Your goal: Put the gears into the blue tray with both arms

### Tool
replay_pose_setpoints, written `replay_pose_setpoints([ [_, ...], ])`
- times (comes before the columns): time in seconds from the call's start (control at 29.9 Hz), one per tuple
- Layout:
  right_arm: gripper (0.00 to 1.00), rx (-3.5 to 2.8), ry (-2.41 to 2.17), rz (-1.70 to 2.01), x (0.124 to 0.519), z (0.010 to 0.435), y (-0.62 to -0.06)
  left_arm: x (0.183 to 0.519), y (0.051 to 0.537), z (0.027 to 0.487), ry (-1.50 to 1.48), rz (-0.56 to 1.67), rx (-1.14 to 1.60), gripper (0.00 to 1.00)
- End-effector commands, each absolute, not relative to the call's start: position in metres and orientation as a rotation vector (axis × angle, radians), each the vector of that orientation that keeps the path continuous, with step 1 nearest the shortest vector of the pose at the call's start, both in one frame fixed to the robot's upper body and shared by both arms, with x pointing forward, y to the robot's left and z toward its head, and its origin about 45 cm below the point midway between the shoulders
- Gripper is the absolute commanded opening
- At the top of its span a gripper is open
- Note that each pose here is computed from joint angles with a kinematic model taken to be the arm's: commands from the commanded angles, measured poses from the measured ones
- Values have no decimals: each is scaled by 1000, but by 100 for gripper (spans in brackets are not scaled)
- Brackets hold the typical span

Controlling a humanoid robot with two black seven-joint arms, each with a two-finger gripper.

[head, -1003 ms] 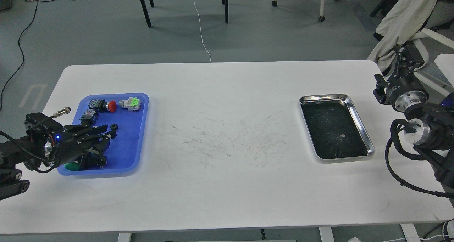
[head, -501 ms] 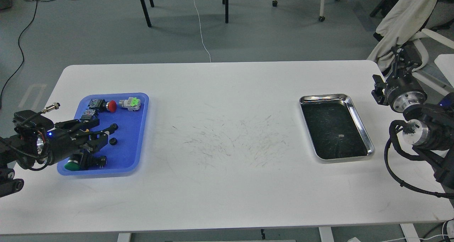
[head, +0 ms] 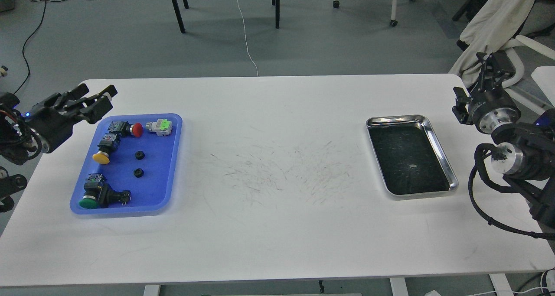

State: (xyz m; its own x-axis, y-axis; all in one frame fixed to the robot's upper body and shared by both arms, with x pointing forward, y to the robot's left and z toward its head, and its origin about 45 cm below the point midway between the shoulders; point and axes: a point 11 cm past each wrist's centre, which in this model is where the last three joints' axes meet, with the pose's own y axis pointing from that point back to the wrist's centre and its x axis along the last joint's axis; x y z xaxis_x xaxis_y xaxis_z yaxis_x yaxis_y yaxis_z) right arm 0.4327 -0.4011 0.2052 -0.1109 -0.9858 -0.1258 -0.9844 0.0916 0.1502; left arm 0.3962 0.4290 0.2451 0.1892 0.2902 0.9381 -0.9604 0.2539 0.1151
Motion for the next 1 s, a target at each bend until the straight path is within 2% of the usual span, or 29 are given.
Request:
replay_pose_setpoints([
  [0.0,98,2100,-2302,-292,434,208,-398,414,425,270,-870,1177,755,98],
  [0.23,98,2186,-2251,-281,437,220,-379,436,414,300,-713,1321,534,98],
  [0.5,98,2209,-2251,-262,440,228,-375,452,386,285,-471,1445,338,98],
  [0.7,98,2264,-2217,-277,439,232,-369,458,389,283,-463,1468,337,98],
  [0.97,98,2305,-2184,-292,436,232,-366,475,363,273,-397,1419,292,98],
])
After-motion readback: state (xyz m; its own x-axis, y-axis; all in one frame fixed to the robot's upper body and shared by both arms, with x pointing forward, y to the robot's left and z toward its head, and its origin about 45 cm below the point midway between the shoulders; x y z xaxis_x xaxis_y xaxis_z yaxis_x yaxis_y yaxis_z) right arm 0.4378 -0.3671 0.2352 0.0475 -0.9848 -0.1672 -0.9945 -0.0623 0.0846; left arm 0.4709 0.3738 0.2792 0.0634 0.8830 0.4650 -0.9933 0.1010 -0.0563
